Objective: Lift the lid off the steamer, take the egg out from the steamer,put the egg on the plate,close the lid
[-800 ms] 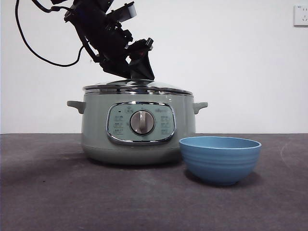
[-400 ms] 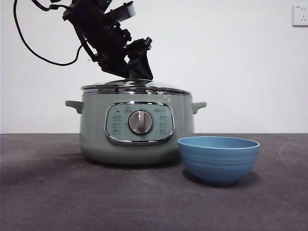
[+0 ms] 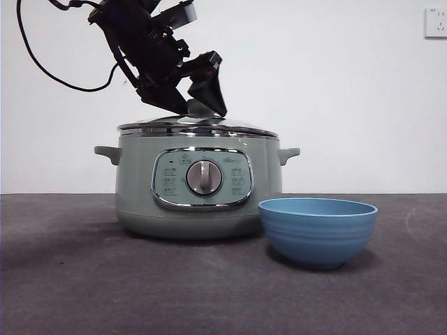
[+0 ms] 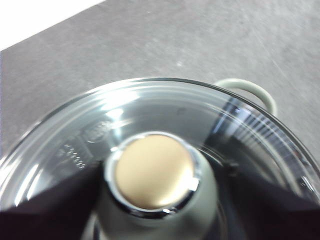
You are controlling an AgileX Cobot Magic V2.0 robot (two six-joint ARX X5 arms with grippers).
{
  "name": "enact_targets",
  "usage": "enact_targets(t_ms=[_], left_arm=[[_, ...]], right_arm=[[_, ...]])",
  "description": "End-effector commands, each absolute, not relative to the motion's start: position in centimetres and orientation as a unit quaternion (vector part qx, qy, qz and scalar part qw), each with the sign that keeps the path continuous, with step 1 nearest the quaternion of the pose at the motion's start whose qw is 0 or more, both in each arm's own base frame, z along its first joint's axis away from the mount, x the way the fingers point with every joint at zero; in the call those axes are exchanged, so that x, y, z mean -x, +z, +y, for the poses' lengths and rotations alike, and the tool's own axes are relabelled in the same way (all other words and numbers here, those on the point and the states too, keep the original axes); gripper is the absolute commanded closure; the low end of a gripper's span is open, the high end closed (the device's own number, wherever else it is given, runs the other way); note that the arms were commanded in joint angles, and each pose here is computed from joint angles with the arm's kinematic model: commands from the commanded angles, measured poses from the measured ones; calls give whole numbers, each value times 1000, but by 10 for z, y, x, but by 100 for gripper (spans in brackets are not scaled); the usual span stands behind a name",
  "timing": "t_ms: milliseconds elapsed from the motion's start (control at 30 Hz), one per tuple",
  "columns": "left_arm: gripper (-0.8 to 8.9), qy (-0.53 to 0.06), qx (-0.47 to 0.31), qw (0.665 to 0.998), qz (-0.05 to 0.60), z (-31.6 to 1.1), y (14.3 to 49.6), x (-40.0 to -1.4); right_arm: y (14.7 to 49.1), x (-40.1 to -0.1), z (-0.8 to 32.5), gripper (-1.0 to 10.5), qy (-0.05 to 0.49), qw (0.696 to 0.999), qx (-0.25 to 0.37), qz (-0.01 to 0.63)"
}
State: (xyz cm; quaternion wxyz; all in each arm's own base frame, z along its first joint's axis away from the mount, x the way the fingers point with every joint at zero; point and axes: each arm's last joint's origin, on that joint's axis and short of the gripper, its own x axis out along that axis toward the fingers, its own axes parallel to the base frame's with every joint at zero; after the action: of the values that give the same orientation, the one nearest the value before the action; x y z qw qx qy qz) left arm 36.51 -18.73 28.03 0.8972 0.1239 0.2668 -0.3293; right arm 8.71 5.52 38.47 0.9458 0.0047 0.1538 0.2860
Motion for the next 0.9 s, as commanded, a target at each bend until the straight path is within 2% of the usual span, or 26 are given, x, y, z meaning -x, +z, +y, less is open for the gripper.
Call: enact_targets(t_ms=[33,267,500,700,900], left_arm=[[311,-327,-129,877,327,-187,253,-363],[311,-327,-126,888,296,-184,274,-357],[311,-311,-123,908,250,-167,320,-334],[311,-313,-119,912,235,-145,367,-288],[315,-312,-109,908,257,-114,403,-224]], right_arm=[[385,-87,55,506,287,946,-7,152],[385,-87,55,506,287,946,-6,152],[385,-87,55,506,287,946,-6,152],[383,-88,56,507,288,944,-4,161],[371,-92,59,509,291,929,11,228]])
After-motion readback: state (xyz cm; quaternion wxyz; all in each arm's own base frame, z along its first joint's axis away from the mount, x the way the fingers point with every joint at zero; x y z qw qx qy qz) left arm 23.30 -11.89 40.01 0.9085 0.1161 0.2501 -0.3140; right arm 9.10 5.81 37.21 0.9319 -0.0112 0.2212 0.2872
